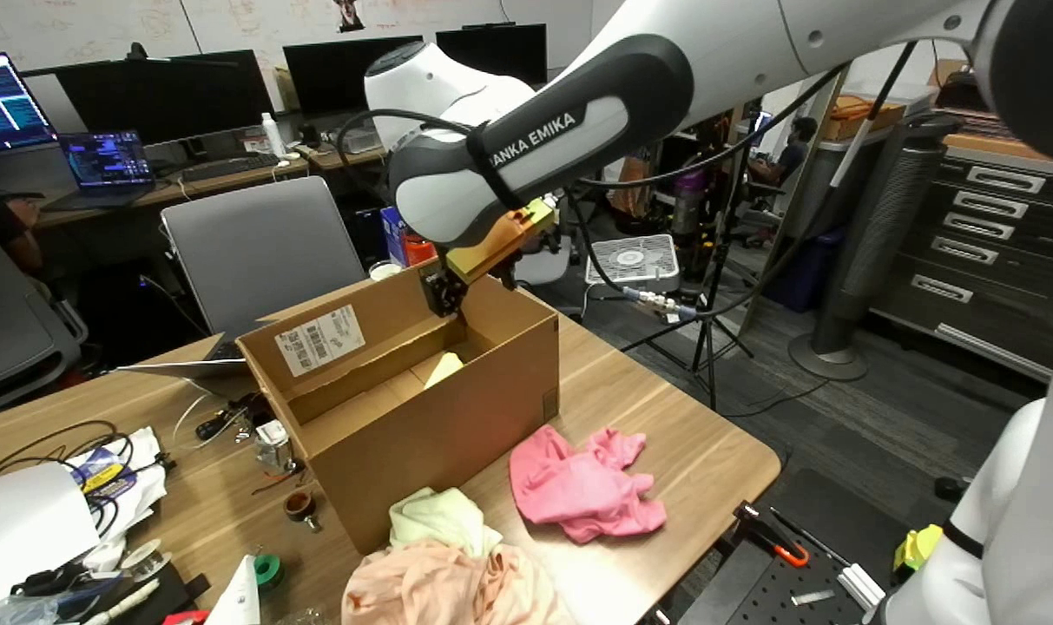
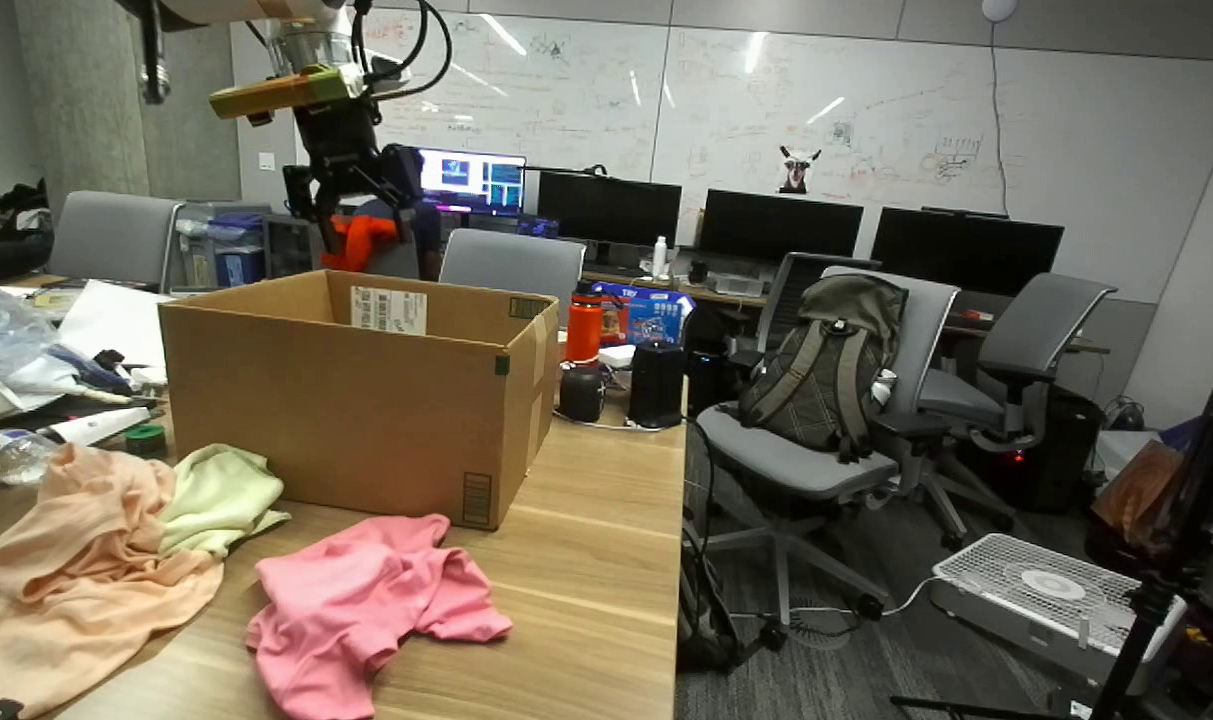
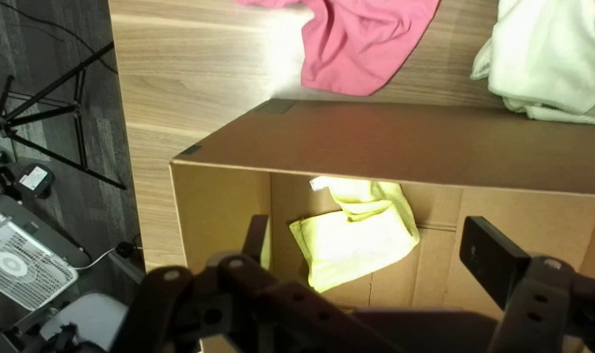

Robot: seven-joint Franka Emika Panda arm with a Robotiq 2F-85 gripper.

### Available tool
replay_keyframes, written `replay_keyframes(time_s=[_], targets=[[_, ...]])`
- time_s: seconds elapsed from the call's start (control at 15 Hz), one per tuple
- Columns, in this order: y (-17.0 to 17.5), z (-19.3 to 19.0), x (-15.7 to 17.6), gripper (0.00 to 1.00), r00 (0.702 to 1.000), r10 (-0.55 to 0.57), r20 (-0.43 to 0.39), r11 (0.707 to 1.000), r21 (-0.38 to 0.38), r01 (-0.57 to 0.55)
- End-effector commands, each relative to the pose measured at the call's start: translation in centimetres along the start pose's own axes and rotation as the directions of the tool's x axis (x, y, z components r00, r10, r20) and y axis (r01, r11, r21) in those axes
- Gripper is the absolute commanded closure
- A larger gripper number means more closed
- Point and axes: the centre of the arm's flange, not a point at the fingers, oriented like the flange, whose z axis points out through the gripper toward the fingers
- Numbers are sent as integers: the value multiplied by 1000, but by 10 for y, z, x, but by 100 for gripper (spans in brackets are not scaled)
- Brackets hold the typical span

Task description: Put the yellow towel, the pink and peach shirt in the box and the green towel respectively

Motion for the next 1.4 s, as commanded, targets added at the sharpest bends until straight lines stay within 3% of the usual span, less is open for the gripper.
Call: replay_keyframes(time_s=[0.0,0.67,1.07,1.33], targets=[[6,-19,-37,0,999,12,47,1000,28,-14],[0,39,-89,0,969,60,241,989,117,-91],[-10,81,-119,0,950,122,288,977,137,-166],[-17,109,-131,0,946,174,272,963,153,-221]])
